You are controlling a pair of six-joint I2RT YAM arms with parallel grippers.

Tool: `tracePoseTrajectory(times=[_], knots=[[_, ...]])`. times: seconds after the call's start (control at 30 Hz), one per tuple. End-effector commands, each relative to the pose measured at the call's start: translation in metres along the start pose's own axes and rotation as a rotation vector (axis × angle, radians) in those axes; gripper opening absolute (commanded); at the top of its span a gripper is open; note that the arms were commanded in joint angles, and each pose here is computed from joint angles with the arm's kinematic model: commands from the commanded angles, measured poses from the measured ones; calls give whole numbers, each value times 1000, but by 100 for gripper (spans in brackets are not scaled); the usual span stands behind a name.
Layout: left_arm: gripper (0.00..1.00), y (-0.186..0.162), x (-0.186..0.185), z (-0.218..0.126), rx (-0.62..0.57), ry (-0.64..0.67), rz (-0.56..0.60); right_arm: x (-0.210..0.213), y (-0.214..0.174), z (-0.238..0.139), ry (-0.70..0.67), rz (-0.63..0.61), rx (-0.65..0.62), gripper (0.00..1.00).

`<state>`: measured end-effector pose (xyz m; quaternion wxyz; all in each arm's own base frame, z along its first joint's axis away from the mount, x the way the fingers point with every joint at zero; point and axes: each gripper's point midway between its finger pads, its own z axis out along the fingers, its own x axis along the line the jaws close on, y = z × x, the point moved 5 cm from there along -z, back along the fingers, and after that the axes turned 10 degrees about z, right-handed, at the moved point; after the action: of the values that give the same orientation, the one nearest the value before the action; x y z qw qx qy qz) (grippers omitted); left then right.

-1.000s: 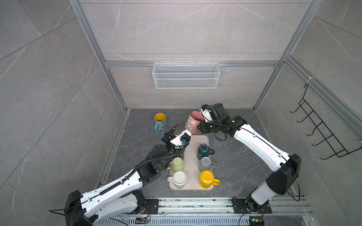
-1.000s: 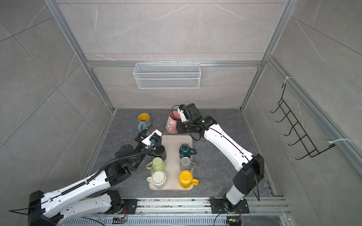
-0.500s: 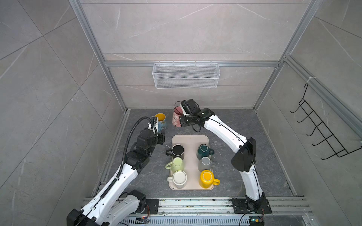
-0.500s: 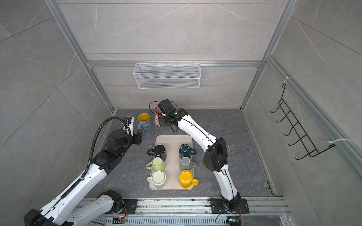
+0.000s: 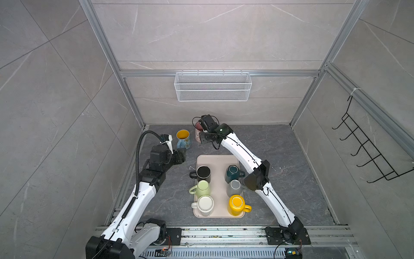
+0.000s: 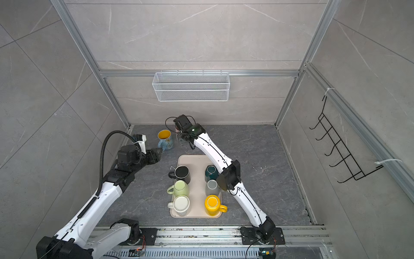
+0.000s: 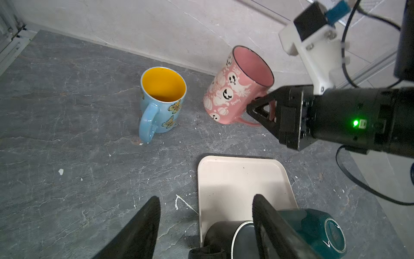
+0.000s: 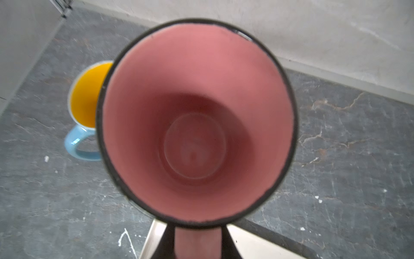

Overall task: Turn the mug right side up
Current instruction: 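Lower the pink mug upright beside the blue mug with the right gripper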

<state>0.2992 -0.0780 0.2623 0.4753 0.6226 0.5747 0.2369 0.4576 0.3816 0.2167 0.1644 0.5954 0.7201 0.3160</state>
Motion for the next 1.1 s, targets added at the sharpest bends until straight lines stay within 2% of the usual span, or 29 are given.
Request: tracePoseTrajectory(times=[0.0,0.53,1.07], knots=[[68,2,-2,-5,-4,-73,-63,11,16,-5,25,1,-97,0],[68,4,1,-5,-23,-70,-61,27,2,31,88,-5,-83,0],[68,2,-2,-1,-33,-108,-63,30,-9,50,67,-9,-81,0]])
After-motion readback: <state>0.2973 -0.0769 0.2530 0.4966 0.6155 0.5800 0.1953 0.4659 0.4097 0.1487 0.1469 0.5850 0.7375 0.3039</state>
